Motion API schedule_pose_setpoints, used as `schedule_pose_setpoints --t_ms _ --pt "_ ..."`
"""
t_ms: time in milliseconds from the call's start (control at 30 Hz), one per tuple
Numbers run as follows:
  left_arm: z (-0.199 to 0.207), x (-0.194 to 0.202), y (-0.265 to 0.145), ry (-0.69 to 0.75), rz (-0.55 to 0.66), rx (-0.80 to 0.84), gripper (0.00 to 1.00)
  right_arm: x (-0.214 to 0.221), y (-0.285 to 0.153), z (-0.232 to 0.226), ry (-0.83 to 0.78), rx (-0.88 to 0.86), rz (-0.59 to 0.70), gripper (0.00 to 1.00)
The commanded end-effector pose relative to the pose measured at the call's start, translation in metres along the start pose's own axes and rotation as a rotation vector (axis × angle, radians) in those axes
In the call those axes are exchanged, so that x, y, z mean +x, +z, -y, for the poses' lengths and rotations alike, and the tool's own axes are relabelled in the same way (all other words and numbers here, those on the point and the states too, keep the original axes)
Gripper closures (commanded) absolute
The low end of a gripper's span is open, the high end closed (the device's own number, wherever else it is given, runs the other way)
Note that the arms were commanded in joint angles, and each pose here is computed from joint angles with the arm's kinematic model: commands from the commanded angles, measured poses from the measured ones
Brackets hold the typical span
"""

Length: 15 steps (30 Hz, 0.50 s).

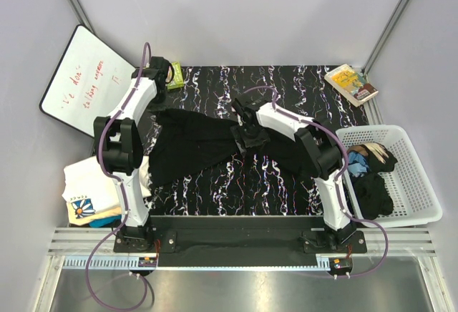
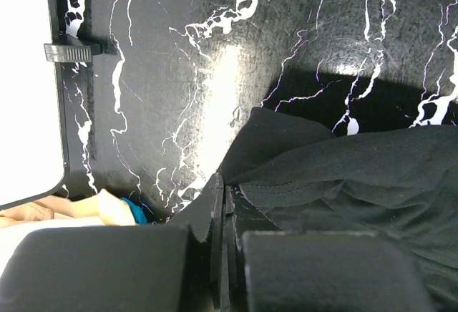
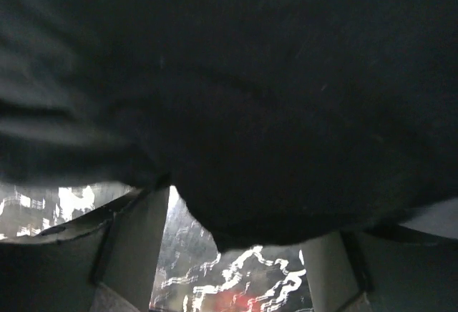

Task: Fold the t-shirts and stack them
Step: Flatten out the tshirt

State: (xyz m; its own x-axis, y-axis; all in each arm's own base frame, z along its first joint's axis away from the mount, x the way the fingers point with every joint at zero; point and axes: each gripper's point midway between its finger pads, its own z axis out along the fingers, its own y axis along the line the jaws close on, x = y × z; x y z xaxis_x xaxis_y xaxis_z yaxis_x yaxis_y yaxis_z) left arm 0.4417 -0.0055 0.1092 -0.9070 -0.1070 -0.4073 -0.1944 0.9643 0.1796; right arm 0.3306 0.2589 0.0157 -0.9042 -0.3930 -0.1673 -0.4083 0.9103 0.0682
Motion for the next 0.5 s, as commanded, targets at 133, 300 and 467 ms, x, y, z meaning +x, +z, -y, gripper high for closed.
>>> schedule_pose_setpoints --t_ms 133,300,467 --pt "-0.002 -0.017 -0.019 -0.031 0.07 0.029 1.0 -0.032 0.003 0.019 0.008 0.203 0.132 1.0" --pt "-0.009 -0.013 -0.029 -0.036 0.083 0.014 1.0 -0.034 -0.057 0.029 0.034 0.242 0.245 1.0" --pt "-0.022 -0.019 -0.055 -0.06 0.147 -0.001 1.0 -0.037 -0.141 0.049 0.061 0.332 0.424 1.0"
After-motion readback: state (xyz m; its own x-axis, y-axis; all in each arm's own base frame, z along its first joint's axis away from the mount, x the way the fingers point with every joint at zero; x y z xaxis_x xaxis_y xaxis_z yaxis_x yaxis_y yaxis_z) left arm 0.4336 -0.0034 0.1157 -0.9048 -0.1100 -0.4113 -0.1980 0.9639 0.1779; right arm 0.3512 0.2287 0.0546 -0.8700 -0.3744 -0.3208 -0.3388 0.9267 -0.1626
